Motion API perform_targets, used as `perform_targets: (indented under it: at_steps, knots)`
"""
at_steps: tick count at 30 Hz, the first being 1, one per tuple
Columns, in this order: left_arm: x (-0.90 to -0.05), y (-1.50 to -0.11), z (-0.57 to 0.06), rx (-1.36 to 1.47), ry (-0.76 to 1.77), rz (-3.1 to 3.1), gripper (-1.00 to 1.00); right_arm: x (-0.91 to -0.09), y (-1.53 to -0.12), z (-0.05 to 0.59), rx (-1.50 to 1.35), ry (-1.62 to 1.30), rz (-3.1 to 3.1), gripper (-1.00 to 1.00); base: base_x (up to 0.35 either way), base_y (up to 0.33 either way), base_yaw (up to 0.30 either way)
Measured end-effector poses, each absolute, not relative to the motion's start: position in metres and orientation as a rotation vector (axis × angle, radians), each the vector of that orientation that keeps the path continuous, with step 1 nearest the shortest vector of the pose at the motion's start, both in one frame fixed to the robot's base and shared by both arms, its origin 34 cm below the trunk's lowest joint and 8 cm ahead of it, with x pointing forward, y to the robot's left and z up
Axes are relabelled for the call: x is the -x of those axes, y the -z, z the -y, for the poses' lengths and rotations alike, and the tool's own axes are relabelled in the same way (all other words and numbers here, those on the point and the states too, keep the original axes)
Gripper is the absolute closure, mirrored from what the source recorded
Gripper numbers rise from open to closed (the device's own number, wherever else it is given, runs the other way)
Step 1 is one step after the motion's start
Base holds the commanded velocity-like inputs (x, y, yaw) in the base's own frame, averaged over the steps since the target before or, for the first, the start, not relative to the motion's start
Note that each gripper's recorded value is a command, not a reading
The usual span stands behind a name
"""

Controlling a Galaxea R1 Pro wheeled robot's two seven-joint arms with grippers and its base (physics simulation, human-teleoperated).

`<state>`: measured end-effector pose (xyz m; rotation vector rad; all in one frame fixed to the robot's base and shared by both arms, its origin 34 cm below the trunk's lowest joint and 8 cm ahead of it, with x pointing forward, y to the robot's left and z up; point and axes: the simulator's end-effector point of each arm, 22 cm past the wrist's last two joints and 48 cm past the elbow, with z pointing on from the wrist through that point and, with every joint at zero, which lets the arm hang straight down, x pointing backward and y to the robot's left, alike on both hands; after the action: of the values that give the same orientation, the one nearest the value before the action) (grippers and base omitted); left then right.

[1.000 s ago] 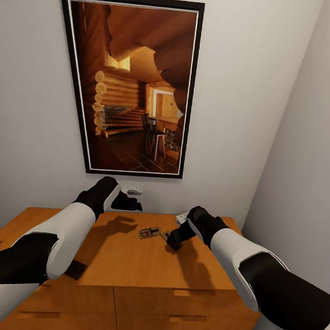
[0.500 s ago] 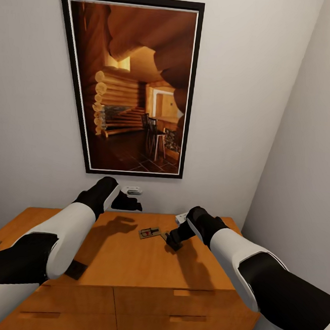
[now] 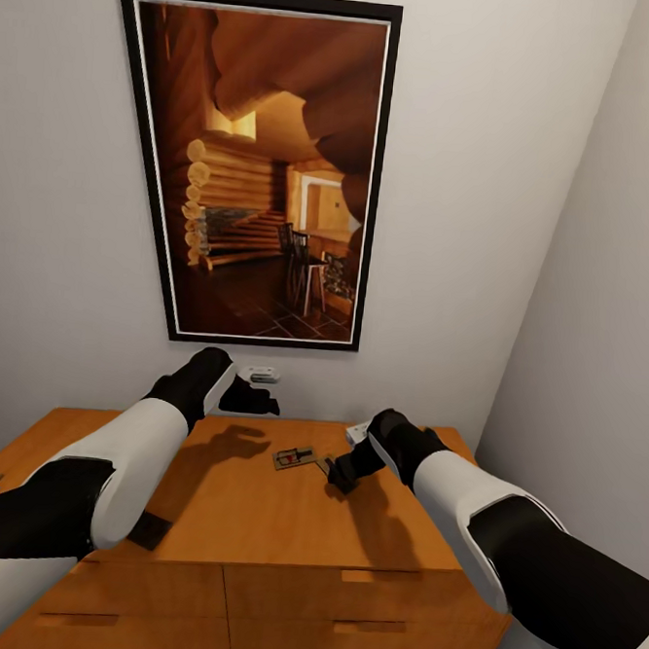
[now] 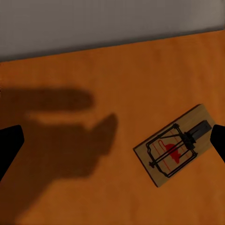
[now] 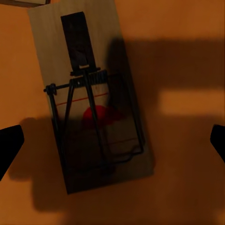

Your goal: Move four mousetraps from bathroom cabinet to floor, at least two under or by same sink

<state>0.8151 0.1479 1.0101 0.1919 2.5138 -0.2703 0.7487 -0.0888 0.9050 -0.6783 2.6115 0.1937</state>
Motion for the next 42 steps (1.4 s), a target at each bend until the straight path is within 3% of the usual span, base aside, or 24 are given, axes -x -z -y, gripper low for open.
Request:
perform_targets:
  at_steps: [42]
  knots:
    - [-0.8149, -1.0105, -0.1479, -0.192, 0.27, -2.513, -1.0, -0.7511, -0.8955, 0.0985, 0.639, -0.159, -2.604, -1.0, 0.0, 0.0, 0.0]
